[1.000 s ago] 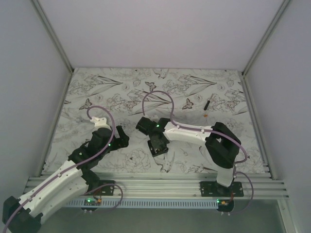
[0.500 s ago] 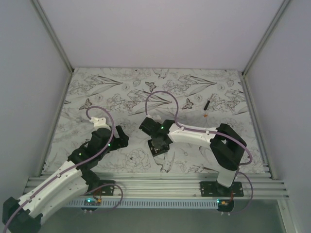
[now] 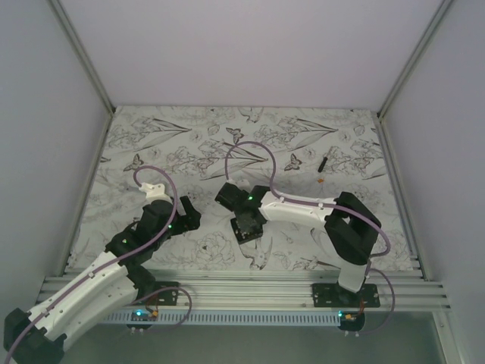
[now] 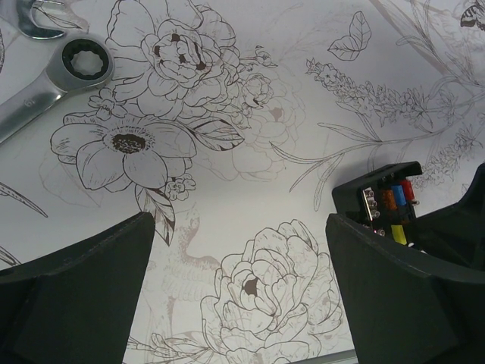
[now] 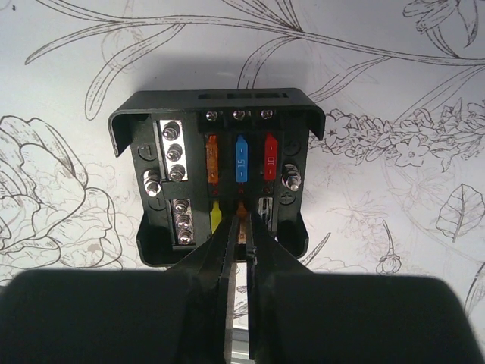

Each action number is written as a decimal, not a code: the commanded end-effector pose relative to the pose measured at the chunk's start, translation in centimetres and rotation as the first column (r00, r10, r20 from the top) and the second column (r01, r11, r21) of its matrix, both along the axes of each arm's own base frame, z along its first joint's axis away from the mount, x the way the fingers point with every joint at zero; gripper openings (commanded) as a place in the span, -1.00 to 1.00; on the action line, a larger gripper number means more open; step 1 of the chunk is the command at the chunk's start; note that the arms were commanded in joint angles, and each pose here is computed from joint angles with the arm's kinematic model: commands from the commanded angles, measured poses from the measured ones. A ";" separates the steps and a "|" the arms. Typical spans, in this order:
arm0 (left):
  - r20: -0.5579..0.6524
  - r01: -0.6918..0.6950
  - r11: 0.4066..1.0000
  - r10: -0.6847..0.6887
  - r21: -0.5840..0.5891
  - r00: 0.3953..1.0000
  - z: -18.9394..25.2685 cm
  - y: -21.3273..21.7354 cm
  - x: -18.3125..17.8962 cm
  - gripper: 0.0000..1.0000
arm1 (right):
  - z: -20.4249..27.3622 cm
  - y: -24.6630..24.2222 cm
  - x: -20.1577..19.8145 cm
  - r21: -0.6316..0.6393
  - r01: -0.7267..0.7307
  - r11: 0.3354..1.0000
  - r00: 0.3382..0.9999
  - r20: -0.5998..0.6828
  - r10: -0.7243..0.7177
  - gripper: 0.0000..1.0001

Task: Snap on the fuse box
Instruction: Install the fuse at the fuse box base.

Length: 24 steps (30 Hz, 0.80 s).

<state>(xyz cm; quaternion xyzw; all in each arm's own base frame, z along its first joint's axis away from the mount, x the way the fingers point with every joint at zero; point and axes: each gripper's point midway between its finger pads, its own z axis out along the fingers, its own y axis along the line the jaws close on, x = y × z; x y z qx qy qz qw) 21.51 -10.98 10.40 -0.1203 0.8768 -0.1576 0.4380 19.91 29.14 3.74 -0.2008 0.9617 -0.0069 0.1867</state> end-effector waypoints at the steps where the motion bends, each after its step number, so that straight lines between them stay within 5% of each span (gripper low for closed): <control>1: -0.004 -0.021 1.000 0.021 0.006 1.000 0.0 0.5 -0.1 0.99 | -2.5 -4.6 -1.0 -0.234 0.000 0.972 0.999 -0.040 -0.009 -0.74; 8: -0.006 -0.023 1.000 0.023 0.006 1.000 -0.1 0.6 -0.1 0.99 | 1.0 -1.8 0.2 -0.138 -0.020 0.990 0.999 0.030 0.024 -0.51; 24: -0.005 -0.024 1.000 0.024 0.003 1.000 0.0 0.5 -0.1 0.99 | 4.6 -1.1 0.6 -0.014 -0.001 1.000 0.995 0.101 0.003 -0.34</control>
